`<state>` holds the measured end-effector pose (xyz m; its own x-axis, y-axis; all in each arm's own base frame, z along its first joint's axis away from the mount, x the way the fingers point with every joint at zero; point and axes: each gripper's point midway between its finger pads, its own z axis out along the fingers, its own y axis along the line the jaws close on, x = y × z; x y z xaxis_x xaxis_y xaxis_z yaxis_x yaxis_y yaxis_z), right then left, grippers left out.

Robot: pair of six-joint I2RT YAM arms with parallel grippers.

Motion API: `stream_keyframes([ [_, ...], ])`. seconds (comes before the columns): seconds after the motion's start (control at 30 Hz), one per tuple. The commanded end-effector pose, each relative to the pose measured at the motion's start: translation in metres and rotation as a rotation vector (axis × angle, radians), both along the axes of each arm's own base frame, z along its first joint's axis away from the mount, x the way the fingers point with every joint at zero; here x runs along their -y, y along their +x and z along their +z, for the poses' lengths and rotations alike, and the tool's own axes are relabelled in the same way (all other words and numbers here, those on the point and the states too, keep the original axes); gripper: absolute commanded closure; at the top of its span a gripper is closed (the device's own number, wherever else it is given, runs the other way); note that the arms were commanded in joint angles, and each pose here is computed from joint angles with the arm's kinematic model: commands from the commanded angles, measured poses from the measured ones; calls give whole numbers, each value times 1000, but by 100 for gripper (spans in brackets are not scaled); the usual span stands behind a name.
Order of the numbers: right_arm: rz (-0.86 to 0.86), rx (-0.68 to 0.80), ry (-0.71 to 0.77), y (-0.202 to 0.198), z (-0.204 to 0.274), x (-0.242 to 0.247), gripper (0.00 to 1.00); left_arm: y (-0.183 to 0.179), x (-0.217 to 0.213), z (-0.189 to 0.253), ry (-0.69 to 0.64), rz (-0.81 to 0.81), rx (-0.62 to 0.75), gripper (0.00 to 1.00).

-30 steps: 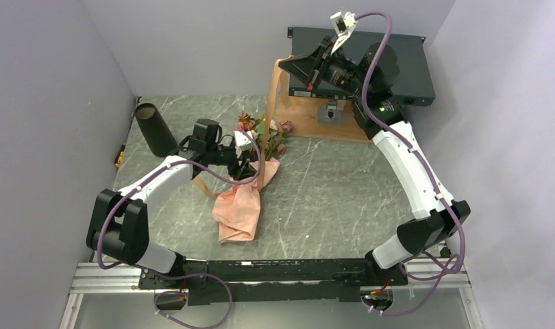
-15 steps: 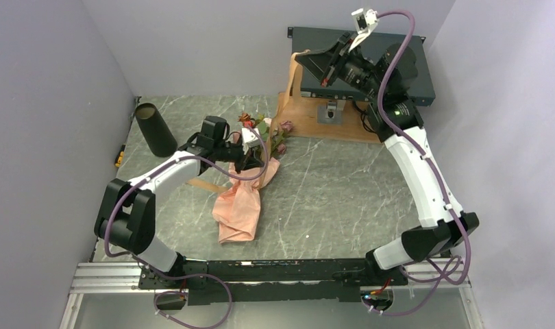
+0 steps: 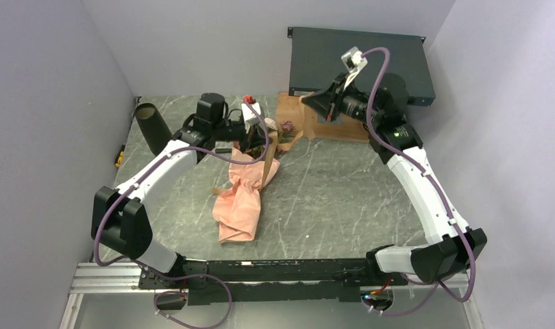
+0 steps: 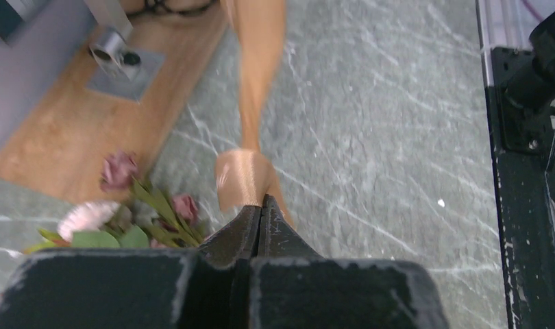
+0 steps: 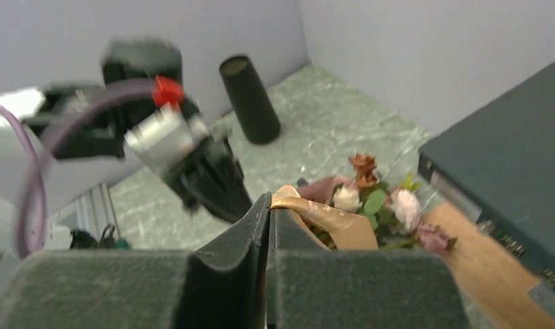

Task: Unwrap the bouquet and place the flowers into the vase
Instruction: Untie the ribbon from the wrapping paper, then pick up the ribbon from the center of the board.

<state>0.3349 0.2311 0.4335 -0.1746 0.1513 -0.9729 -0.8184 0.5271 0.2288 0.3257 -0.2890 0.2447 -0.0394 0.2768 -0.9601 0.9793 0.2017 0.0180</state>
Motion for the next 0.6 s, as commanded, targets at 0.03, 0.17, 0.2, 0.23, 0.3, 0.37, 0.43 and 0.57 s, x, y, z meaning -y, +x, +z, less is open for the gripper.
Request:
stream_keyframes([
  [0.03,117,47,-37,-31,-21,-3,90,-10,13,85,-118,-72,103,100],
  [0.17,171,51,-34,-42,-35,-7,74,-17,22,120,-154,-114,149,100],
  [0.2,189,53,-40,-45,-39,-10,70,-18,24,127,-159,-123,154,100],
  [0.23,200,64,-49,-47,-42,-13,67,-20,27,134,-168,-129,162,100],
  [0.3,215,87,-56,-49,-45,-18,58,-21,31,150,-187,-134,179,100],
  [0.37,229,99,-49,-51,-46,-24,53,-22,35,162,-205,-138,189,100],
  [0.43,240,98,-38,-51,-46,-28,49,-23,39,172,-219,-147,198,100],
  [0.57,240,117,-43,-48,-44,-35,45,-31,47,190,-245,-180,208,100],
])
